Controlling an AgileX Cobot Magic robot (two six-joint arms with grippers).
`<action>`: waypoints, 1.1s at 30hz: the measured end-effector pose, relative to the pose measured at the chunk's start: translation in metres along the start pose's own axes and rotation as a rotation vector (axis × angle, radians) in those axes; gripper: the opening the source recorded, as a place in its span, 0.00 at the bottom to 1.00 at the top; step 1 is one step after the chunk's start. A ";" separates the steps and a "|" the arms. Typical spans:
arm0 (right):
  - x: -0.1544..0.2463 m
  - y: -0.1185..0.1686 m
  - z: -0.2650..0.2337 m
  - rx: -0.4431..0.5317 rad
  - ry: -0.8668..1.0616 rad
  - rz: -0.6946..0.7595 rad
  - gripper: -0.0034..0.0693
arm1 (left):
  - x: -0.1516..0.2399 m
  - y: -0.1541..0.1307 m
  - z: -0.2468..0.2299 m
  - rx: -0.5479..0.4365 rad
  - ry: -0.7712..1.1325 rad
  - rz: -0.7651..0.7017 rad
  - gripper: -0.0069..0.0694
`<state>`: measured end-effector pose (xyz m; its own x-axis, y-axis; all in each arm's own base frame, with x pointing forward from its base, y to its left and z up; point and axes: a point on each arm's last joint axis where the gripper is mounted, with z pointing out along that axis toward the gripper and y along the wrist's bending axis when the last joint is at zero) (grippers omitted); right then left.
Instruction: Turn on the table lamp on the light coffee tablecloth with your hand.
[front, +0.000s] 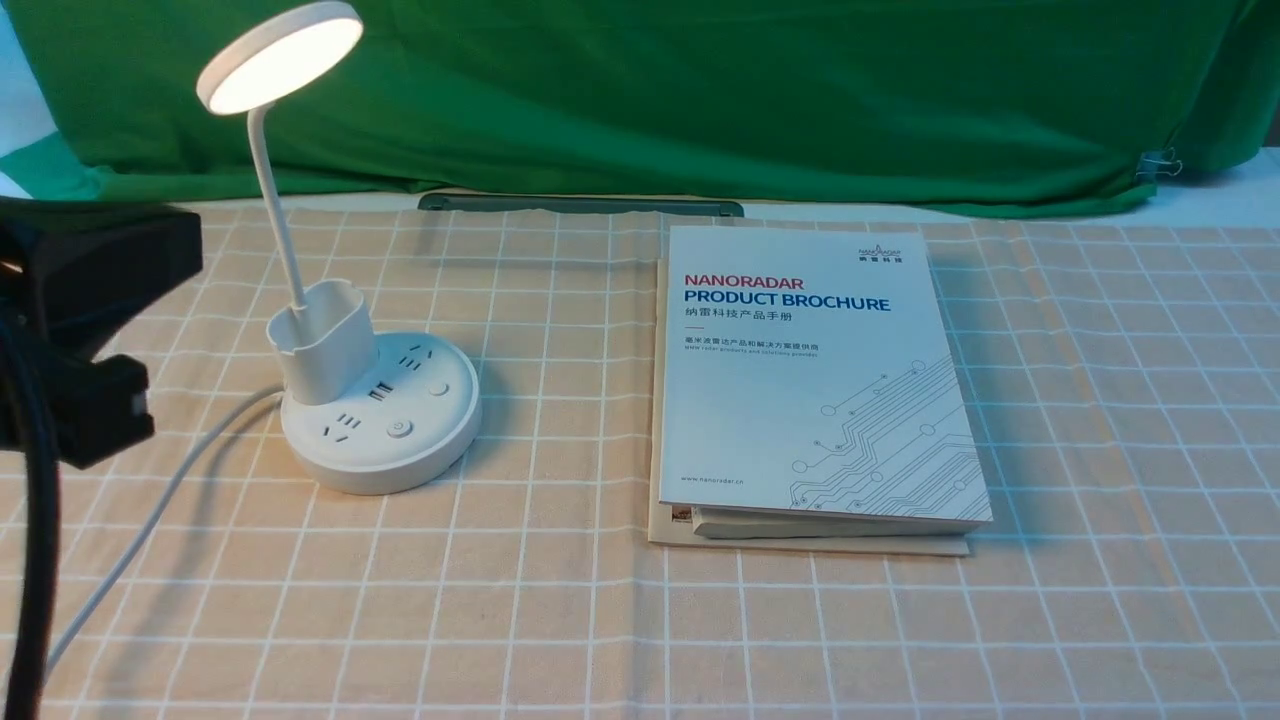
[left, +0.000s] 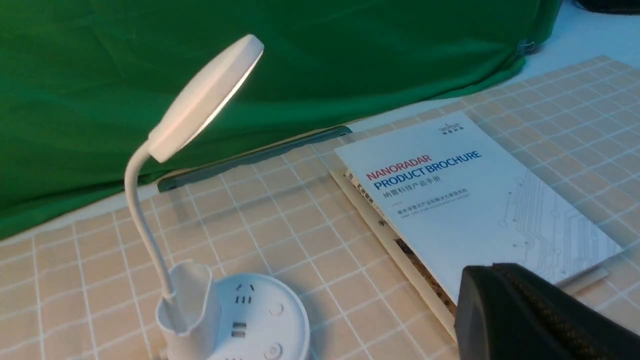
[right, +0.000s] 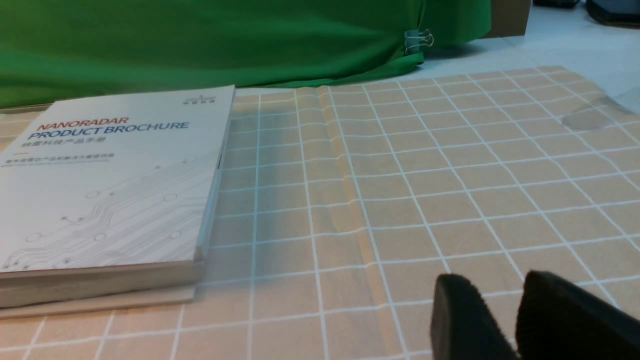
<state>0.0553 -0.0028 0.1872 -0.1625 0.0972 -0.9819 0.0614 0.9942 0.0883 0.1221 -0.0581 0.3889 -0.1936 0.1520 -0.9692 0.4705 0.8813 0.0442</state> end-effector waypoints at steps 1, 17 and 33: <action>0.000 0.000 0.000 0.000 0.000 0.000 0.38 | 0.003 0.002 -0.001 -0.026 -0.048 0.020 0.09; 0.000 0.000 0.000 0.000 0.000 0.000 0.38 | 0.156 0.009 -0.053 -0.421 -0.432 -0.093 0.13; 0.000 0.000 0.000 0.000 0.000 0.000 0.38 | 0.213 0.006 -0.033 -0.383 -0.125 -0.305 0.15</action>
<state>0.0553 -0.0028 0.1872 -0.1621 0.0972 -0.9820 0.0614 0.9942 0.0883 0.0556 -0.0053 0.1909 -0.1574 -0.1724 -0.9724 0.0543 0.9816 -0.1829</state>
